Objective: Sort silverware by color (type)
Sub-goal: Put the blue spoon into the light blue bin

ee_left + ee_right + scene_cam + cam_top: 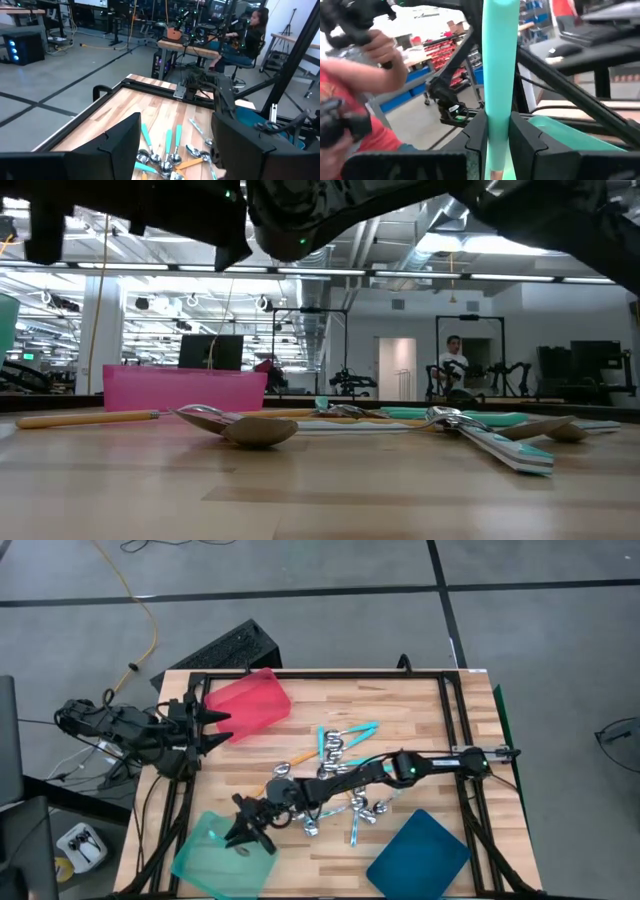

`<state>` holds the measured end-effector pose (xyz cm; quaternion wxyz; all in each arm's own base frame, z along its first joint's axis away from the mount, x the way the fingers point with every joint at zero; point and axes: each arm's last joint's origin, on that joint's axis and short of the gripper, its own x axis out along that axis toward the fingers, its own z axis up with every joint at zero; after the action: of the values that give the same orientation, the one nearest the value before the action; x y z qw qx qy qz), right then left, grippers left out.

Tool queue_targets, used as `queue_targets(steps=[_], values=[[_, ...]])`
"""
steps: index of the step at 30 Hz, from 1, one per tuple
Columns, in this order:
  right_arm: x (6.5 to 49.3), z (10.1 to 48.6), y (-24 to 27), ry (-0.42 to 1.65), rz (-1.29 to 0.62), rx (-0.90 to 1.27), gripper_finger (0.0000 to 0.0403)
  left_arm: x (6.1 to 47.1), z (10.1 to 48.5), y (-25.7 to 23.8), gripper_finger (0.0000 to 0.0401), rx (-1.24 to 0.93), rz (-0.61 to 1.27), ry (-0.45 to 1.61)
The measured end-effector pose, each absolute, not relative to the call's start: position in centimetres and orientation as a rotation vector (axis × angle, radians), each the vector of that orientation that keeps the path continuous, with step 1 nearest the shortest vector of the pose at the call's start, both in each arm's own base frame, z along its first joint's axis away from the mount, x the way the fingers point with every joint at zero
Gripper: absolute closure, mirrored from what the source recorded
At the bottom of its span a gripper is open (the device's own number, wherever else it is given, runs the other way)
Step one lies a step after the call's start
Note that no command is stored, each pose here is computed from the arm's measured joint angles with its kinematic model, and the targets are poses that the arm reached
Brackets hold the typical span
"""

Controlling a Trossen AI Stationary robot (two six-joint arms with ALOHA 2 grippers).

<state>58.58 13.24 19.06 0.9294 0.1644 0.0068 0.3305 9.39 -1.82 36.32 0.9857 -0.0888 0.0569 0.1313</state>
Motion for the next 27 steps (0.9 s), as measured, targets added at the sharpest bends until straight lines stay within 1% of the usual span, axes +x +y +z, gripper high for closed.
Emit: queue_targets(steps=[4, 12, 15, 19, 23, 27], values=[[58.9, 18.9, 12.1, 0.061, 0.565, 0.406, 0.0320, 9.4, 36.3, -1.8, 0.0175, -0.185, 0.264, 0.113], [59.0, 17.5, 12.0, 0.202, 0.518, 0.459, 0.0320, 9.4, 36.3, -1.8, 0.0175, -0.186, 0.265, 0.113], [59.0, 17.3, 12.1, 0.204, 0.502, 0.459, 0.0319, 9.4, 36.3, -1.8, 0.0175, -0.186, 0.270, 0.112], [59.0, 17.3, 12.1, 0.202, 0.498, 0.461, 0.0306, 9.4, 36.3, -1.8, 0.0175, -0.184, 0.287, 0.109], [58.9, 16.8, 12.0, 0.245, 0.479, 0.469, 0.0291, 9.4, 36.3, -1.8, 0.0175, -0.189, 0.289, 0.108], [58.9, 16.8, 12.1, 0.247, 0.474, 0.466, 0.0286, 9.4, 36.3, -1.7, 0.0175, -0.190, 0.291, 0.108]])
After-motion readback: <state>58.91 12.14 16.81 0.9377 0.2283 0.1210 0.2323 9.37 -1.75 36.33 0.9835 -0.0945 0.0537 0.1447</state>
